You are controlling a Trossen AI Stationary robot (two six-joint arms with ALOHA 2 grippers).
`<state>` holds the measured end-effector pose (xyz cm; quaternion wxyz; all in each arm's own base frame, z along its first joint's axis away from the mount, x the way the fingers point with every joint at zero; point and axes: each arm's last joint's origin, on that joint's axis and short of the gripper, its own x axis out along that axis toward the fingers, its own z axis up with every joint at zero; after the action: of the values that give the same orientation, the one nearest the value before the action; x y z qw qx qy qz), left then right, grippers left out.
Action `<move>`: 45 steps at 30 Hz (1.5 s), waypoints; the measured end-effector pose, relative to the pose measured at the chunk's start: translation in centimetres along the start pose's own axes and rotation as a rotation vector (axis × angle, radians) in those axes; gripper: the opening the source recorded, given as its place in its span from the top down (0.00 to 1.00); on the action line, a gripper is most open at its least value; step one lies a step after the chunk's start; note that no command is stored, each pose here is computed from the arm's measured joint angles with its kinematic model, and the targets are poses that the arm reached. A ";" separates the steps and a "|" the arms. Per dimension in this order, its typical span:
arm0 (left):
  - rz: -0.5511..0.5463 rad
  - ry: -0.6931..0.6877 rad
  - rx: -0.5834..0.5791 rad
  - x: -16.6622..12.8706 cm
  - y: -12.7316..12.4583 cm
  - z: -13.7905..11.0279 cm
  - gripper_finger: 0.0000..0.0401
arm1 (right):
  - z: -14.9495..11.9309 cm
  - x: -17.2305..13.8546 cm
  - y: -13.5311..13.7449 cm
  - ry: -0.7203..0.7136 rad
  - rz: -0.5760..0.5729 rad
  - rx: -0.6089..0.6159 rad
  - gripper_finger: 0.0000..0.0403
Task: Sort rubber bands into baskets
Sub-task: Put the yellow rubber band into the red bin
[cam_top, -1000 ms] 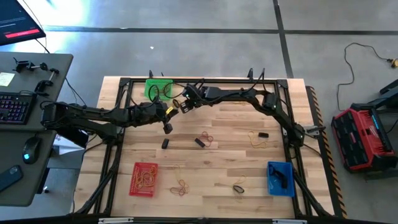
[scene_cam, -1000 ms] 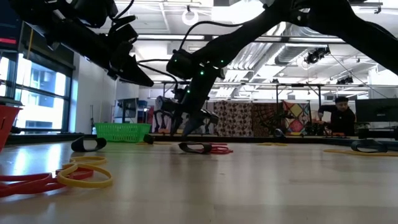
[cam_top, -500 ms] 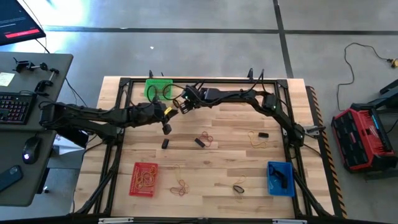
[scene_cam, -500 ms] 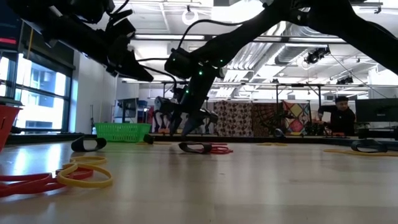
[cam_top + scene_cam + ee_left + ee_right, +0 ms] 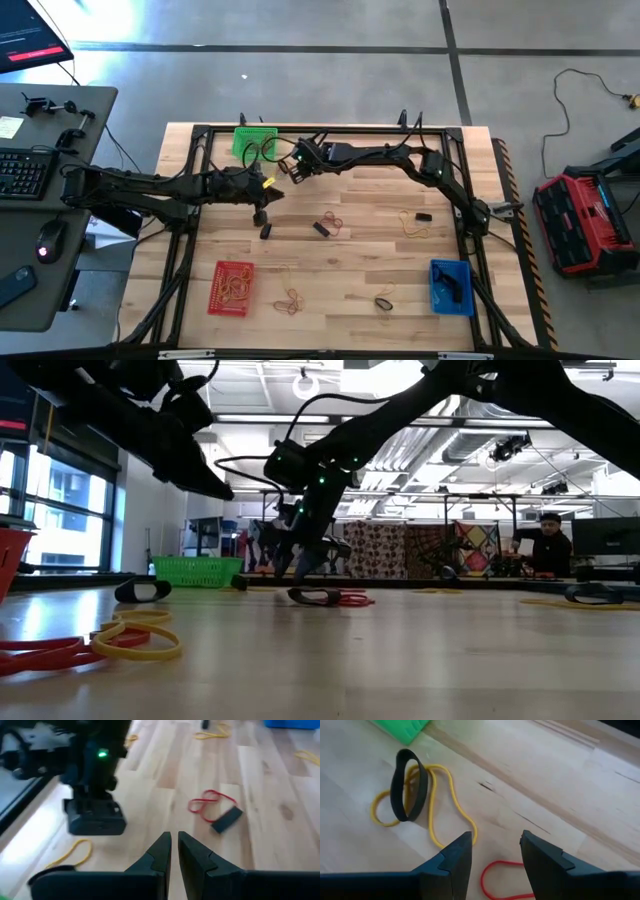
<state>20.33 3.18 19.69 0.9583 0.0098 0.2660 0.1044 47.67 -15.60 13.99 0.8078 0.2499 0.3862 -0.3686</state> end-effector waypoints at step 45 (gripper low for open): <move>0.011 -0.181 -0.077 -2.7 0.1 -3.0 0.99 | -0.5 -0.1 1.8 -0.055 0.076 -0.097 0.70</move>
<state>16.53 2.66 18.50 0.9774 -0.0164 0.1742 0.1185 48.85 -14.13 13.99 0.8427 0.2147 0.3717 -0.3252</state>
